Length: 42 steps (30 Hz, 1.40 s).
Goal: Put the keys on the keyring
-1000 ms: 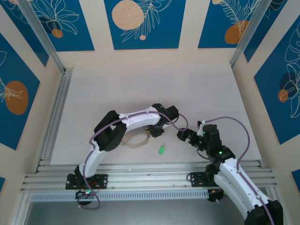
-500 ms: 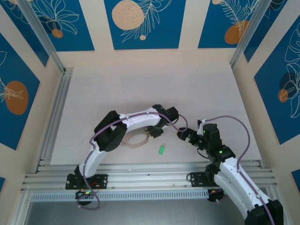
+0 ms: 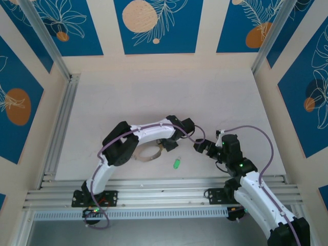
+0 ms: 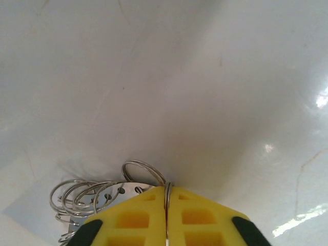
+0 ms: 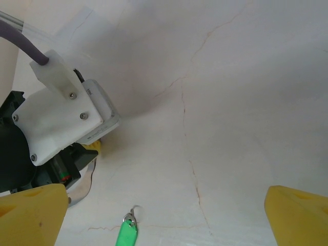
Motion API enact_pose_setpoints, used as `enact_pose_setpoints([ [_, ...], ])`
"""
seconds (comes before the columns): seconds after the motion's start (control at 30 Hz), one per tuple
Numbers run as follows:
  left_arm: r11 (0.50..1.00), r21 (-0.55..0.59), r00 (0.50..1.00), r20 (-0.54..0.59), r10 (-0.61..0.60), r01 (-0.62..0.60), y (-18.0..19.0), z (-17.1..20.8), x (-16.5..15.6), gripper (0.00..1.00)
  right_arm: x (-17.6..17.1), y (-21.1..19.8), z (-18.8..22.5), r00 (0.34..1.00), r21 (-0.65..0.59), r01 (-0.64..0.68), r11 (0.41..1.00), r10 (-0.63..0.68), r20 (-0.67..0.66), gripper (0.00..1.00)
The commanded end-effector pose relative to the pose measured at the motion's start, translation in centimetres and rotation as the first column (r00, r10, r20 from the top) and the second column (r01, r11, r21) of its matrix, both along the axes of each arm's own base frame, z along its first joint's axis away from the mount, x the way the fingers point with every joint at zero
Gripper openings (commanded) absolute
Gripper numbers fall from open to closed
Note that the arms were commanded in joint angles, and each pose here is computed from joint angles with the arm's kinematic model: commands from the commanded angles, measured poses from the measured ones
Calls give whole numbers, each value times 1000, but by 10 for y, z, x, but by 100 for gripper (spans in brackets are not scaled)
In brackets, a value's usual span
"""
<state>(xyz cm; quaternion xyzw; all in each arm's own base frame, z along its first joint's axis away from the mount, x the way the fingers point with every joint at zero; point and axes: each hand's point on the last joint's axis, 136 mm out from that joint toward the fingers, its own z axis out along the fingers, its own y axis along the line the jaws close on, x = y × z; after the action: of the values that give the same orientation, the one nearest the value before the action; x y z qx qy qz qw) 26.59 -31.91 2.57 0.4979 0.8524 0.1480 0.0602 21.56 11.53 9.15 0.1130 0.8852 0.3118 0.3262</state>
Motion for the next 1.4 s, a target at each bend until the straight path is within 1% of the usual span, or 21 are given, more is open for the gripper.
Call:
enact_pose_setpoints([
  [0.0,999,-29,999,-44,18,-19,5,7,-14,0,8,2,18,998,-1,-11,1000,11,59,99],
  [0.1,985,-148,991,-113,73,-89,4,14,-19,0,9,2,20,998,-4,-15,1000,15,69,99],
  [0.17,970,-215,986,-145,84,-114,4,22,-21,0,9,2,22,997,-9,-19,1000,19,74,99],
  [0.27,944,-317,982,-183,39,-96,0,39,-28,0,9,2,23,997,-19,-27,999,28,78,99],
  [0.33,905,-415,978,-207,4,-91,-4,55,-33,0,9,5,25,995,-17,-41,999,42,87,99],
  [0.37,876,-473,973,-230,-25,-90,-6,63,-37,0,9,7,25,994,-11,-54,998,54,92,99],
  [0.43,808,-584,969,-235,-74,-80,-9,80,-42,0,8,12,26,991,-6,-83,997,83,102,99],
  [0.5,717,-692,963,-239,-122,-81,-12,100,-48,0,8,21,26,985,-7,-129,992,129,114,99],
  [0.57,639,-766,961,-226,-158,-75,-14,118,-51,0,6,33,29,973,-4,-192,981,191,132,99],
  [0.6,607,-792,962,-214,-171,-68,-14,126,-51,0,5,42,32,960,-2,-238,971,235,154,98],
  [0.63,587,-807,962,-206,-179,-64,-12,132,-50,0,3,50,35,945,-3,-279,960,275,178,98],
  [0.77,491,-870,956,-186,-225,-54,-6,162,-47,0,-5,84,58,852,-34,-443,896,433,295,96],
  [0.83,452,-890,953,-181,-244,-53,-2,175,-45,0,-5,95,71,812,-29,-488,872,466,350,89],
  [0.93,406,-912,945,-174,-276,-50,0,188,-45,0,-3,111,93,747,-4,-560,829,507,429,71],
  [1.1,340,-939,937,-161,-309,-50,2,200,-46,0,5,135,118,661,0,-655,755,573,484,51],
  [1.2,306,-951,939,-141,-314,-40,3,207,-44,0,5,146,128,612,16,-708,706,603,512,44],
  [1.3,292,-956,937,-129,-323,-31,5,210,-44,0,0,160,135,559,15,-757,653,636,532,37],
  [1.37,275,-961,935,-123,-332,-29,5,212,-44,0,-2,169,137,535,4,-777,630,657,531,34],
])
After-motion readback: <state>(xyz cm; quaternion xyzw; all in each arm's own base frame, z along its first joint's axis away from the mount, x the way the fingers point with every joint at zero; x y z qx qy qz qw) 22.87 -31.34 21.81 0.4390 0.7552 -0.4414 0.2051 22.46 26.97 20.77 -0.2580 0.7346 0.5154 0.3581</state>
